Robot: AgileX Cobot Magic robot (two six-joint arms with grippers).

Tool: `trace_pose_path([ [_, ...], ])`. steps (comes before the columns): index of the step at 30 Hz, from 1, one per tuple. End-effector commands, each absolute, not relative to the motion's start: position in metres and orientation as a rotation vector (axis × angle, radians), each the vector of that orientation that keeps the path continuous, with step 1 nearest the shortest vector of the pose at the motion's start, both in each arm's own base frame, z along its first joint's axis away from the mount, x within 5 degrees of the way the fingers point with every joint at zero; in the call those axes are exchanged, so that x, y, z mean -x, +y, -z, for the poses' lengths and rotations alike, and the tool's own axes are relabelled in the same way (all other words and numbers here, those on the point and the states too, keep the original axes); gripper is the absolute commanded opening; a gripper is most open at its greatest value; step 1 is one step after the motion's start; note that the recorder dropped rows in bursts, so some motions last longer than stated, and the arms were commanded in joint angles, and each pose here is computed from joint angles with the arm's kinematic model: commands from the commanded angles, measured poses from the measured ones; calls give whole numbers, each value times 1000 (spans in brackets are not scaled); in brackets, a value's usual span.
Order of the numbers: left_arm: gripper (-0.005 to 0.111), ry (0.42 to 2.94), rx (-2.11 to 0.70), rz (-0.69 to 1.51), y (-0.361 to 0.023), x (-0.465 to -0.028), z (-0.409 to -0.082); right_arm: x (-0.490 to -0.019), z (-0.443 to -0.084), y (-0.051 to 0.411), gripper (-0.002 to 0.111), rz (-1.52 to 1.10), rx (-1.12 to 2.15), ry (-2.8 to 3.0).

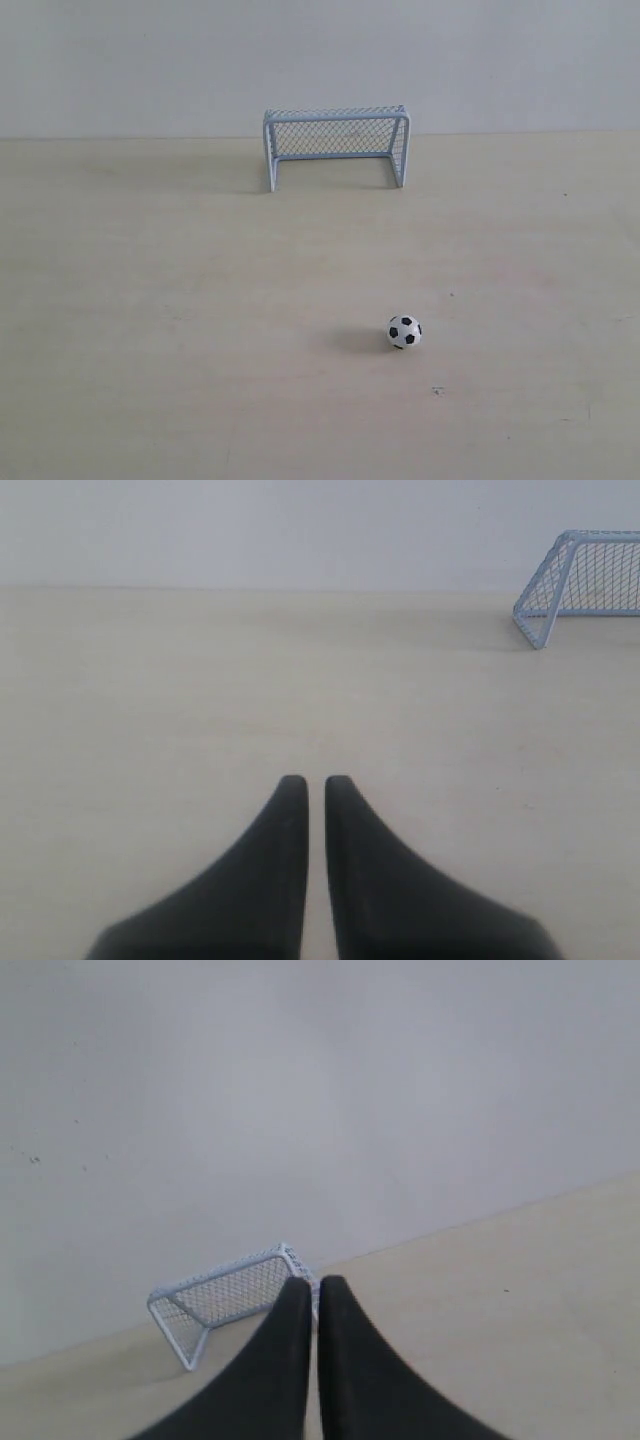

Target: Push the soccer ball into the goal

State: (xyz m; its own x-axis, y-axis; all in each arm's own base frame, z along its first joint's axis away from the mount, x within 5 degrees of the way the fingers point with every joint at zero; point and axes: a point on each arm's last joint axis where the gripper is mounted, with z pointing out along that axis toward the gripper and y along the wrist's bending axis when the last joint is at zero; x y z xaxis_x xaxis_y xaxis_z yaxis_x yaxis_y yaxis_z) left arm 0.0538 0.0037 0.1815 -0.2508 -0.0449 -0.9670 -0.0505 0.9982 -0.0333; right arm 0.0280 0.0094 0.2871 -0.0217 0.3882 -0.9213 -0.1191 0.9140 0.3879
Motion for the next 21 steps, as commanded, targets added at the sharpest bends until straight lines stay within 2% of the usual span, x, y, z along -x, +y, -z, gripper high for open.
trace_pose_path([
  [1,6,1820,77,-2,4,-54,-183,-26,-301,10,0,-578,-324,1392],
  [5,6,1820,77,-2,4,-54,-183,-20,-320,4,0,-543,-307,1201],
  [9,6,1820,77,-2,4,-54,-183,-31,-354,6,0,-372,-175,1270],
  [15,6,1820,77,-2,4,-54,-183,-74,-399,11,0,-136,64,1455],
  [21,6,1820,77,-2,4,-54,-183,-130,-404,32,0,-39,525,1646],
])
